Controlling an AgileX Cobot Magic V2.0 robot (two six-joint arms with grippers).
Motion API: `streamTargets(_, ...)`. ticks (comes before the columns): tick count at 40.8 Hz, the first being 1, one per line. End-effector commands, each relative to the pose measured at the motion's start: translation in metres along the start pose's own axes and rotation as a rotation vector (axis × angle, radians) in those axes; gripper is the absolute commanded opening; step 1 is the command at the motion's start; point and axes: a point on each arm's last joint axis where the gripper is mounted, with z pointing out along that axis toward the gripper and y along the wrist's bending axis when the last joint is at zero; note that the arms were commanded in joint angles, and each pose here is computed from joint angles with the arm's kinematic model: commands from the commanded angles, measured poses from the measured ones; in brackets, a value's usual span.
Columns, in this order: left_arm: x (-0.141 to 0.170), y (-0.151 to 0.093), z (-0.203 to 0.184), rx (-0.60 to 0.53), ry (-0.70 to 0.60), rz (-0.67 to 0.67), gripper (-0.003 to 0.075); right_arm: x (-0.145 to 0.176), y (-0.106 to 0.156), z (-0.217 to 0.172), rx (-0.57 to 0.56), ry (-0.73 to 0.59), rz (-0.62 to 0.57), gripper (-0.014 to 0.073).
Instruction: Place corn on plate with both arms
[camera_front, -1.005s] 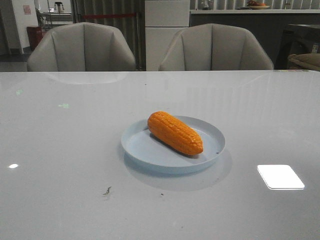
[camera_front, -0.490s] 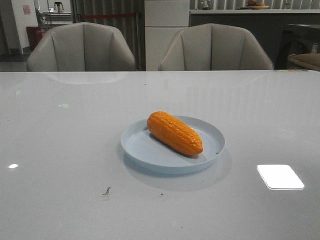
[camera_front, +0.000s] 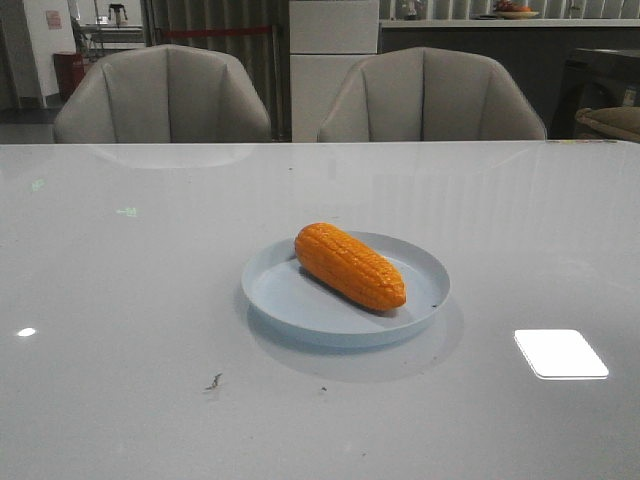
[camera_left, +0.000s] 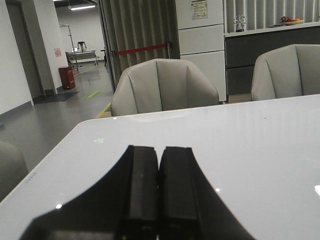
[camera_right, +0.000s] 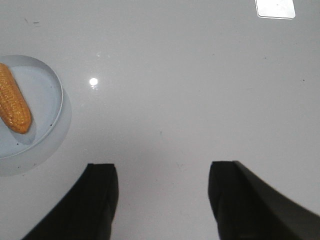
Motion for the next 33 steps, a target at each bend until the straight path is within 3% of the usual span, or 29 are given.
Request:
streamTargets(1, -0.0067, 0.0017, -0.0015, -0.02, -0.082, -0.004, 0.009, -0.0113, -0.0003, -0.008, 0.0, -0.098, -0.001, 0.0496)
streamTargets(33, -0.0029, 0.0007, -0.0013, -0.009, -0.041, -0.002, 0.009, -0.0113, -0.001, -0.008, 0.009, -0.098, -0.008, 0.0495)
